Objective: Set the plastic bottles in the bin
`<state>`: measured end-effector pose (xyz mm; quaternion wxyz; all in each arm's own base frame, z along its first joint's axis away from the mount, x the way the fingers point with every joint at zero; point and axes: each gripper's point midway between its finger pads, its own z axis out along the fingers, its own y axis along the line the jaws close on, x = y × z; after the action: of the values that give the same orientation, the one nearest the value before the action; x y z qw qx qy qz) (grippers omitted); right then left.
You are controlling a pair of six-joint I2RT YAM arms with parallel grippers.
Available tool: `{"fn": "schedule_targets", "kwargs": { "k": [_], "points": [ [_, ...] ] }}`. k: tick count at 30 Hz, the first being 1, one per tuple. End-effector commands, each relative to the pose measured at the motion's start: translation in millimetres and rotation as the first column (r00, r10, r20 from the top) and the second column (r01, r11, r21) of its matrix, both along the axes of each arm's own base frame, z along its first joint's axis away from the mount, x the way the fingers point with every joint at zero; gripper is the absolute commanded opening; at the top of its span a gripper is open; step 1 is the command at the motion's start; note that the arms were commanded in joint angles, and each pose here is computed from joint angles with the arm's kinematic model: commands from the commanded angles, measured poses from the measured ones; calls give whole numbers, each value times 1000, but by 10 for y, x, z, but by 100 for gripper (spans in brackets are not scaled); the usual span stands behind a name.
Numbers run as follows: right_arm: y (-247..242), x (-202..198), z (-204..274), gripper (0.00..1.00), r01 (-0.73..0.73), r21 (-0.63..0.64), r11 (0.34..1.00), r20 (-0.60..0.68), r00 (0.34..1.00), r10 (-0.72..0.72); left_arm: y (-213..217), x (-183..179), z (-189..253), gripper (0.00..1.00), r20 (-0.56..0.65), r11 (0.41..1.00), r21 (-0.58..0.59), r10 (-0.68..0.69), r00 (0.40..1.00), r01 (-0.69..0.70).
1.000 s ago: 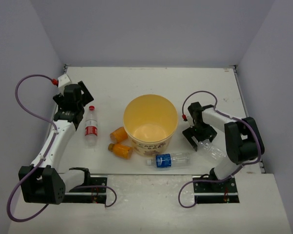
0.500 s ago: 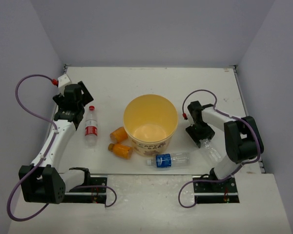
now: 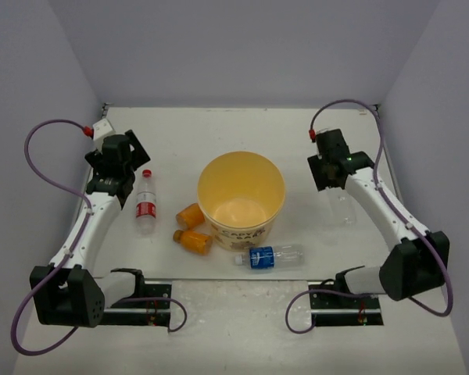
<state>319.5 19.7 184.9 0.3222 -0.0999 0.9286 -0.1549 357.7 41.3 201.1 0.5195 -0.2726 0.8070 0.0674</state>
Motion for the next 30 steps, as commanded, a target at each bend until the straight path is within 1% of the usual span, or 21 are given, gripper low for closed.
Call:
{"fn": "schedule_targets", "kwargs": {
  "k": [1,2,3,4,5,6,7,8,9,13,15,17,20,22,23,24,25,26,28,29,30],
  "points": [
    [88,147,1376,11,6,239,971,478,870,-123,-40,67,111,100,57,999,-16,-29,998,30],
    [165,97,1656,10,-63,292,954,559,821,-117,-33,77,106,100,57,1000,-15,-26,998,27],
    [429,32,1843,8,-228,352,908,616,787,-42,-34,81,90,100,47,1000,-15,-25,999,26],
    [622,11,2060,7,-366,370,854,708,706,-4,-48,90,72,100,33,999,-18,-31,999,32],
    [773,-172,2226,7,-476,374,795,746,664,47,-60,98,53,100,25,999,-23,-37,999,37],
    [1072,-455,2517,7,-678,345,649,840,532,109,-100,109,41,100,22,998,-35,-54,998,55],
    [1218,-593,2668,8,-768,317,556,888,446,110,-139,117,18,100,18,996,-49,-71,997,72],
    [1373,-827,2791,8,-855,262,448,919,362,154,-161,121,0,100,14,995,-57,-80,997,81],
    [1479,-996,2847,9,-903,228,364,933,310,184,-176,122,-9,100,14,994,-65,-84,996,85],
    [1740,-1190,2924,10,-954,237,183,941,273,201,-262,101,-165,100,-17,988,-115,-106,994,104],
    [1935,-1248,2856,10,-969,223,105,941,242,237,-290,74,-258,100,-46,985,-129,-118,992,111],
    [2164,-1282,2719,11,-976,216,35,932,216,290,-268,31,-338,100,-75,987,-131,-101,992,90],
    [2459,-1265,2438,16,-970,243,-10,894,220,389,-205,-65,-442,100,-123,992,-119,-65,990,51],
    [2577,-1239,2256,21,-962,274,-13,864,240,443,-200,-120,-531,100,-149,992,-119,-63,987,45],
    [2601,-1207,2179,21,-954,299,-8,849,262,459,-201,-120,-533,100,-149,992,-121,-61,987,43],
    [2642,-1191,2122,28,-954,300,4,841,266,471,-217,-137,-584,100,-158,991,-129,-67,985,47],
    [2669,-1135,2001,35,-943,331,27,823,303,480,-228,-139,-633,100,-168,990,-134,-72,983,49],
    [2676,-1119,1974,41,-940,340,35,819,314,480,-228,-134,-651,100,-174,990,-134,-72,982,48],
    [2671,-1086,1918,55,-929,367,58,806,348,480,-226,-127,-711,100,-196,990,-132,-71,978,45],
    [2658,-1077,1917,62,-928,367,70,806,354,475,-225,-121,-746,100,-210,990,-132,-71,975,43],
    [2647,-1078,1928,66,-928,365,75,807,356,471,-223,-123,-777,100,-224,991,-131,-70,972,41]
  ]
}}
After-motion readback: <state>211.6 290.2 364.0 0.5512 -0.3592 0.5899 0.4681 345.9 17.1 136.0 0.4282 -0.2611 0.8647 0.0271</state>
